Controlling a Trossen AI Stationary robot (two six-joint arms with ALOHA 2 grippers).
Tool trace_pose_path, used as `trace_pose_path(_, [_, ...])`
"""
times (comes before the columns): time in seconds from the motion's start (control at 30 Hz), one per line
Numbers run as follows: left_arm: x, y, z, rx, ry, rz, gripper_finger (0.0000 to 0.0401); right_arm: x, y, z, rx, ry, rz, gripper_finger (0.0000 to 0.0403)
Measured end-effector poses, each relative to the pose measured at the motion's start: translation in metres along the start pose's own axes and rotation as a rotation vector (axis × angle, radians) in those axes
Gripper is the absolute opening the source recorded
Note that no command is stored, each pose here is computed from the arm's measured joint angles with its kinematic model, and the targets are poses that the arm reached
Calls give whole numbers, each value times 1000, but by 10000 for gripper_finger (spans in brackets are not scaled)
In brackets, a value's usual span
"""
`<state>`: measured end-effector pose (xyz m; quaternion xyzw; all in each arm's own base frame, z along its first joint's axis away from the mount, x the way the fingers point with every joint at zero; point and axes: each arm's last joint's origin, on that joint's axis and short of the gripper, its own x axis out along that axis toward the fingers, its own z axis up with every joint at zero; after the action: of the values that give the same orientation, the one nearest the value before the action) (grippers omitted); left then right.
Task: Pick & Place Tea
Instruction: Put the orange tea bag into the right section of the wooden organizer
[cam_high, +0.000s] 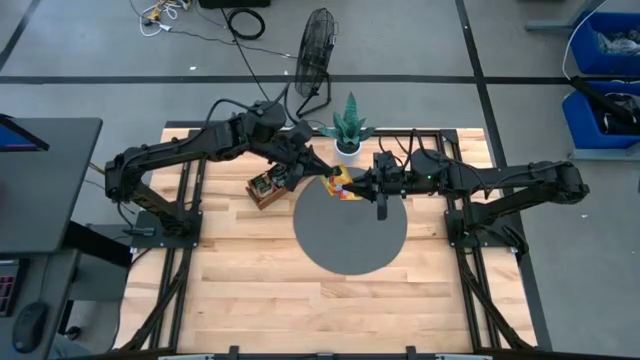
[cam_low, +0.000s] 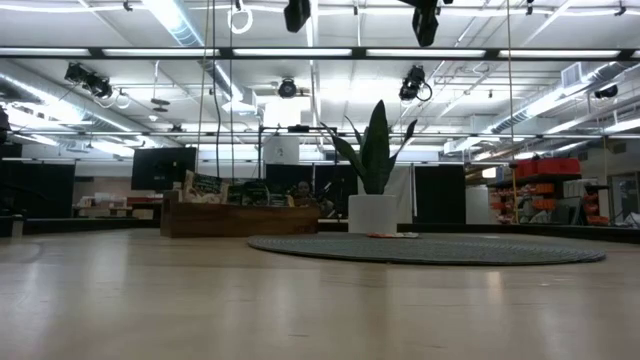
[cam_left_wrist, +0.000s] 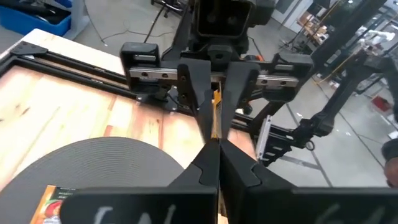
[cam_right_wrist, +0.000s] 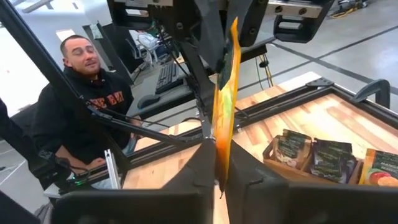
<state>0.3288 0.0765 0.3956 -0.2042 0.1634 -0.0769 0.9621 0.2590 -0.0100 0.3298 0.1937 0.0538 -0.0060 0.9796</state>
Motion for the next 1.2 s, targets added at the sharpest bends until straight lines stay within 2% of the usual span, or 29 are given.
trace_pose_path(0.13, [-4, 10, -4, -7, 42, 97, 2, 0, 0, 0, 0, -2, 7, 81])
trace_pose_path(0.33, [-14, 29, -20, -17, 177, 388, 2, 0, 0, -2, 27, 20, 0, 188])
trace_pose_path(0.4, [-15, 36, -25, -6, 205, 478, 2, 0, -1, -3, 36, 38, -9, 213])
trace_pose_path(0.5, [-14, 51, -38, -33, 241, 524, 1, 0, -2, -5, 36, 42, -38, 238])
trace_pose_path(0.63, [-16, 73, -52, -82, 241, 574, 1, 0, -3, -5, 55, 43, -43, 247])
trace_pose_path(0.8, [-15, 99, -73, -122, 196, 614, 1, 0, -3, -5, 54, 35, -63, 240])
trace_pose_path(0.93, [-15, 116, -97, -136, 196, 702, 1, 0, -4, -4, 63, 25, -86, 234])
trace_pose_path(1.07, [-15, 127, -117, -148, 165, 769, 1, 0, -4, -4, 64, 24, -89, 233])
trace_pose_path(1.2, [-15, 135, -131, -145, 140, 785, 1, 0, -4, -4, 73, 23, -89, 233])
